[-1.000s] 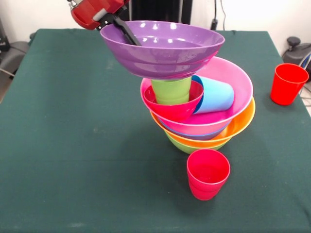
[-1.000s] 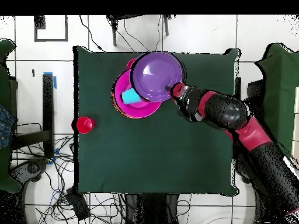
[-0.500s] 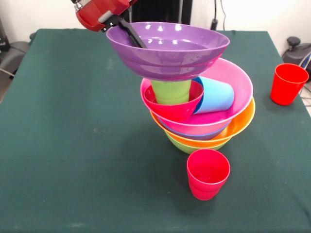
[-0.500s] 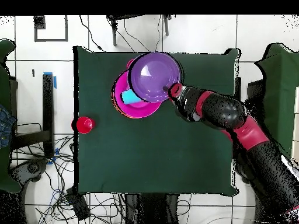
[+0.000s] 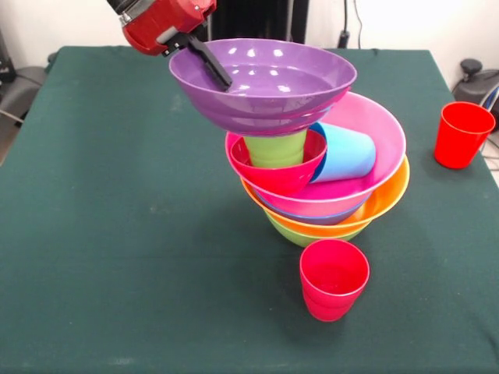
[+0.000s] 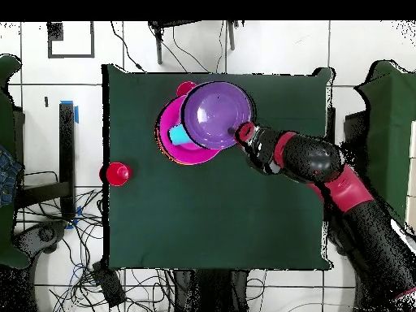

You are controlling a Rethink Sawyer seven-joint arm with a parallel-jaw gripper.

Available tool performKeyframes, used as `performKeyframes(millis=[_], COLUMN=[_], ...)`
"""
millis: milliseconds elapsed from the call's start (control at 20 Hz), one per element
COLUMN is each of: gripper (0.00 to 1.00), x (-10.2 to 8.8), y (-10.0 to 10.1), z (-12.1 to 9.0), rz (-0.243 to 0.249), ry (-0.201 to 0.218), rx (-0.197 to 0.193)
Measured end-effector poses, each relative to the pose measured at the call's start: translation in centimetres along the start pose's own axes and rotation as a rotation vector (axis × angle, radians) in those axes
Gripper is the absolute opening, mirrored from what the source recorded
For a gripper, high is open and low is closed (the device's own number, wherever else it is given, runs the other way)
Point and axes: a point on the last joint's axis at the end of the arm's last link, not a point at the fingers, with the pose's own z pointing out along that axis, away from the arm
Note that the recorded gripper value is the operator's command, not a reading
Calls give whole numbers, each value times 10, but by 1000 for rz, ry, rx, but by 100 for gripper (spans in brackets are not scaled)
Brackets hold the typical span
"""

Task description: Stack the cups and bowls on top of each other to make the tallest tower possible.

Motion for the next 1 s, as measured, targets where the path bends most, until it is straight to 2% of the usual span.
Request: performKeyframes(millis=[250,800,1000], gripper=[0,0,0], x=[6,8,11], y=[-8,-8,-10], z=[5,6,13], rz=[16,17,27], ry=[38,47,61], rx=[0,-1,-13])
